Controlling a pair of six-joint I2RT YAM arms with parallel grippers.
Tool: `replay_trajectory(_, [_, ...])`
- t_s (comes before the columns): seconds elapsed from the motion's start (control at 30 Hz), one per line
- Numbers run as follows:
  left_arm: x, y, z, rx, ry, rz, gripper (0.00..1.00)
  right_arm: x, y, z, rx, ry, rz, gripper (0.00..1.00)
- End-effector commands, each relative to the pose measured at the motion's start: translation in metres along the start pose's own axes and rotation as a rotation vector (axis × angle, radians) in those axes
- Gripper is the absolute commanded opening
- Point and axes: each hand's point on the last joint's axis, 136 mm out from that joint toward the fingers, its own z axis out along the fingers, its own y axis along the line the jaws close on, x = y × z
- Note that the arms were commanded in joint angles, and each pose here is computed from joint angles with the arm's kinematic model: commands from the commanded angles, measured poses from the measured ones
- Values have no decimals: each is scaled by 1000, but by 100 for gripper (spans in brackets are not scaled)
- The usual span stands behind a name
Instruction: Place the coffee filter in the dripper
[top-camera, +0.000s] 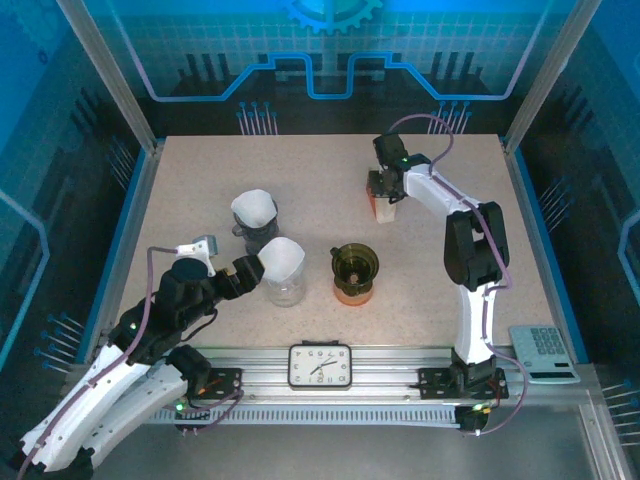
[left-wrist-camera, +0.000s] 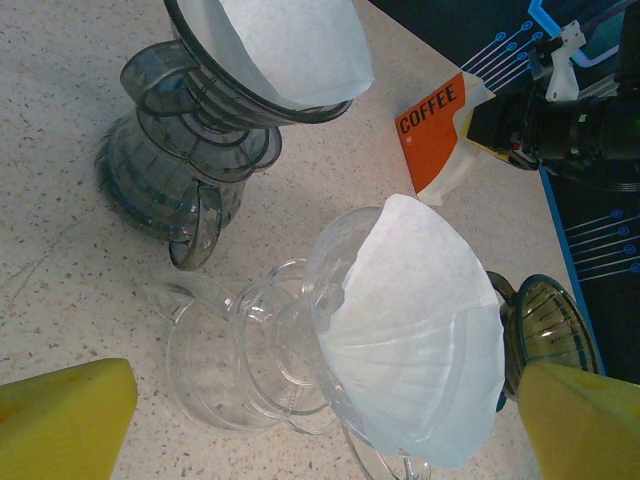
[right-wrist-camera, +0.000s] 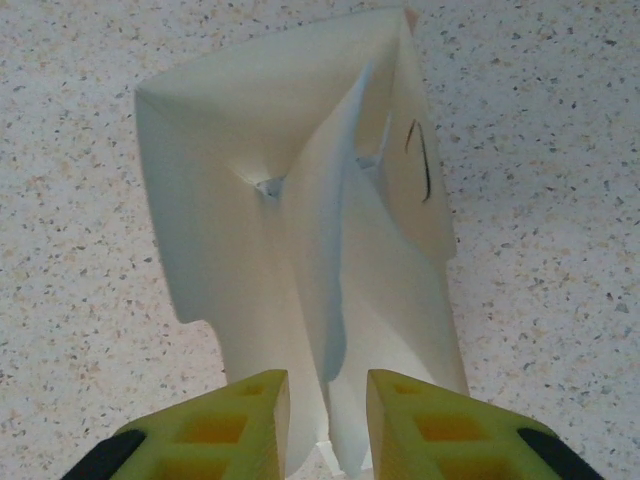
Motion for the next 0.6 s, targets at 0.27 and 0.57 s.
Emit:
replay_trajectory(0.27, [-5,-5,-8,15,-3,4,99,-1,-7,4,10,11,-12,4])
replay_trajectory(0.57, [-13,-16,-15,47,-16,28,99,-2,-2,-52,-15,-78,-30,0])
